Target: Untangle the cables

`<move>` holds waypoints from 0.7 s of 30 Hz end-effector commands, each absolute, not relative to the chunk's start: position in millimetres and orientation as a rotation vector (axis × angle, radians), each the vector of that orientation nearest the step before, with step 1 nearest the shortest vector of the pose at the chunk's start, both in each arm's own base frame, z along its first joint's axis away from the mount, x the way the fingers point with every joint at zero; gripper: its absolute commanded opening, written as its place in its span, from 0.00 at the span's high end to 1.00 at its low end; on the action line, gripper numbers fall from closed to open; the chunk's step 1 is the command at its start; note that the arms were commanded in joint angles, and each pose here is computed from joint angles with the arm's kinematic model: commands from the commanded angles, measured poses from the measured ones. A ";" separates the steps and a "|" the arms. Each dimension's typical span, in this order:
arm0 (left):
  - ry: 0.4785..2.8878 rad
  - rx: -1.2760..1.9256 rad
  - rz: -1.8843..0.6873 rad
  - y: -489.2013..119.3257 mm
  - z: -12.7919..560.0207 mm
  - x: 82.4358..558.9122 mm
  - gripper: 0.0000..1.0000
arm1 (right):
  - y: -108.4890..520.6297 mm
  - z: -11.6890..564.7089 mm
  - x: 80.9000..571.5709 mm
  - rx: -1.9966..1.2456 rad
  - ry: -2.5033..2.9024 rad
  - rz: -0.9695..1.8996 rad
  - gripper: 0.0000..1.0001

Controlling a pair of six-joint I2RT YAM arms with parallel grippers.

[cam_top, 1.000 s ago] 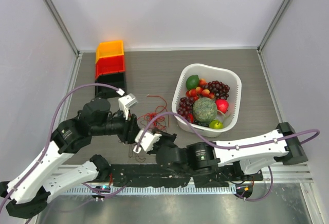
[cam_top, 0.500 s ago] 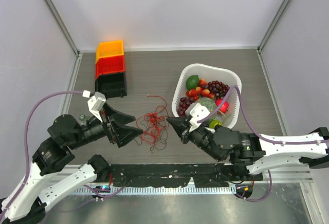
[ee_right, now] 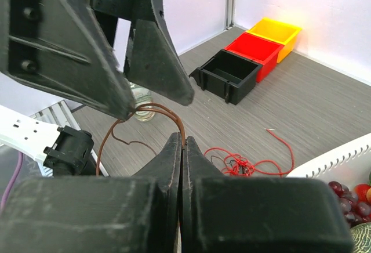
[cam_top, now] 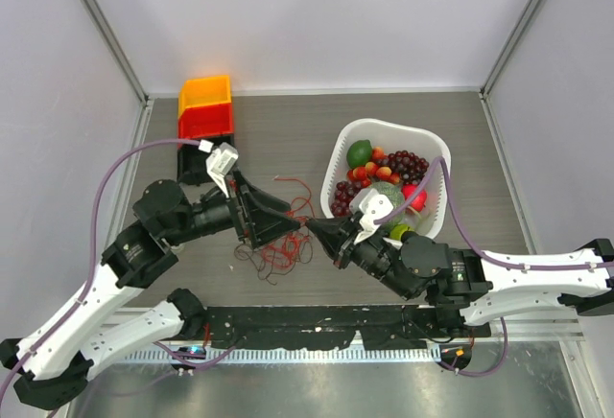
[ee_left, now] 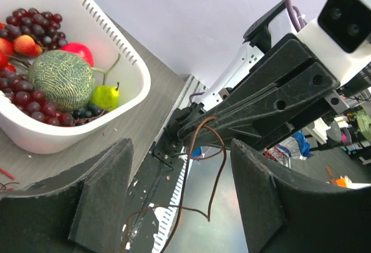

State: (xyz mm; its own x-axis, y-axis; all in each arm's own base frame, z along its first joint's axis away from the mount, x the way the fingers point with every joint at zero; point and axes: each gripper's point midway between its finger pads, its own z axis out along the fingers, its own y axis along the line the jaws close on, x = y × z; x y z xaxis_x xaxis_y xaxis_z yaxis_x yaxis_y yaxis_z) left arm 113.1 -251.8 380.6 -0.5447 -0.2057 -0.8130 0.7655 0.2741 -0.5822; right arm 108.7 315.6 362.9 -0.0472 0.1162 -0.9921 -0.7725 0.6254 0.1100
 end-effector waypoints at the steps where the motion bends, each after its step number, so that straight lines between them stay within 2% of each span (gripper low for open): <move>1: 1.554 0.564 -1.498 -256.4 410.9 103.8 0.36 | 318.2 385.0 109.0 -0.514 1.411 0.862 0.99; 7: 1.568 0.602 -1.537 -261.6 406.3 98.7 0.59 | 319.0 382.9 110.3 -0.505 1.413 0.856 0.99; 9: 1.573 0.612 -1.541 -261.7 404.8 97.1 0.57 | 318.6 381.4 111.9 -0.497 1.418 0.846 0.99; 11: 1.576 0.625 -1.538 -260.4 403.0 94.8 0.46 | 317.1 379.9 114.8 -0.485 1.427 0.829 0.99; 13: 1.588 0.630 -1.517 -258.1 399.5 94.7 0.41 | 316.1 380.4 115.1 -0.478 1.428 0.831 0.99; 16: 1.636 0.633 -1.486 -257.3 390.2 96.9 0.42 | 315.5 382.8 114.7 -0.472 1.423 0.843 0.99; 21: 1.654 0.643 -1.473 -259.7 387.8 99.5 0.56 | 316.4 383.5 114.5 -0.471 1.421 0.849 0.99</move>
State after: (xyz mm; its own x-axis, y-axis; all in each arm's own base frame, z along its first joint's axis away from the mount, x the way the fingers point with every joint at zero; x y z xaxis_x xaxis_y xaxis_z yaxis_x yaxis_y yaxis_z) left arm 101.8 -261.0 377.7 -0.5699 -0.1443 -0.8090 0.7835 0.2016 -0.5878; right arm 111.3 318.4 366.7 -0.0509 0.1437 -0.9883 -0.7635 0.6324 0.1313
